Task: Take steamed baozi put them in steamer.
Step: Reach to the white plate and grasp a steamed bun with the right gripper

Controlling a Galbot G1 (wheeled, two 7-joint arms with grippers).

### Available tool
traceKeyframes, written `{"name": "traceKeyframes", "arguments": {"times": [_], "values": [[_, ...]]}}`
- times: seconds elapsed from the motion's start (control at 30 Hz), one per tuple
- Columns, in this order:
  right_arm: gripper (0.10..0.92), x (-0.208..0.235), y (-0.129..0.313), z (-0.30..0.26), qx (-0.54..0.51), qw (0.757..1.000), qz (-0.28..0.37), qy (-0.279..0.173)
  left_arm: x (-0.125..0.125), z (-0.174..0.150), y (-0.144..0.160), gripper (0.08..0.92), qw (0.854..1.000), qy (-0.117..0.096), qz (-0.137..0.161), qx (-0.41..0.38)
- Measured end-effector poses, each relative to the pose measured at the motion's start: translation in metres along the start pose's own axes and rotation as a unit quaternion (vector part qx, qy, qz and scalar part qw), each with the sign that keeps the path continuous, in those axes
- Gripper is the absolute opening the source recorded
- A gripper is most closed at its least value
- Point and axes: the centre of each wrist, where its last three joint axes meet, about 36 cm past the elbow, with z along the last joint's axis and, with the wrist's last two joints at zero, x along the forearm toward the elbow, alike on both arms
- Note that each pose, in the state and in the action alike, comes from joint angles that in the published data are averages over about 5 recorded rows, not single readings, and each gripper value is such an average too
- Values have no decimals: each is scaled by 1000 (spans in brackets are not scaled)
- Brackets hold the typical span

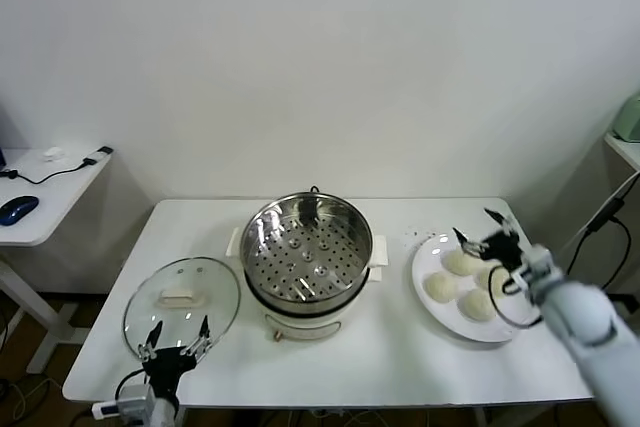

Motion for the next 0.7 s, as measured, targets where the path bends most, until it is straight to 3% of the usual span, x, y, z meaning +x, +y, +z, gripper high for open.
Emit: {"name": "traceKeyframes", "arguments": {"times": [0.17,0.4,0.7], "values": [[823,-19,-54,-25,110,986,-124,29,-4,0,-1,823,1000,-1,3,0],[823,-47,-110,-50,221,928,-280,108,-8,0,-2,823,1000,-3,4,0],[823,-85,-136,-71,272,858,-380,213,-12,2,1,823,1000,-4,2,-1]]}}
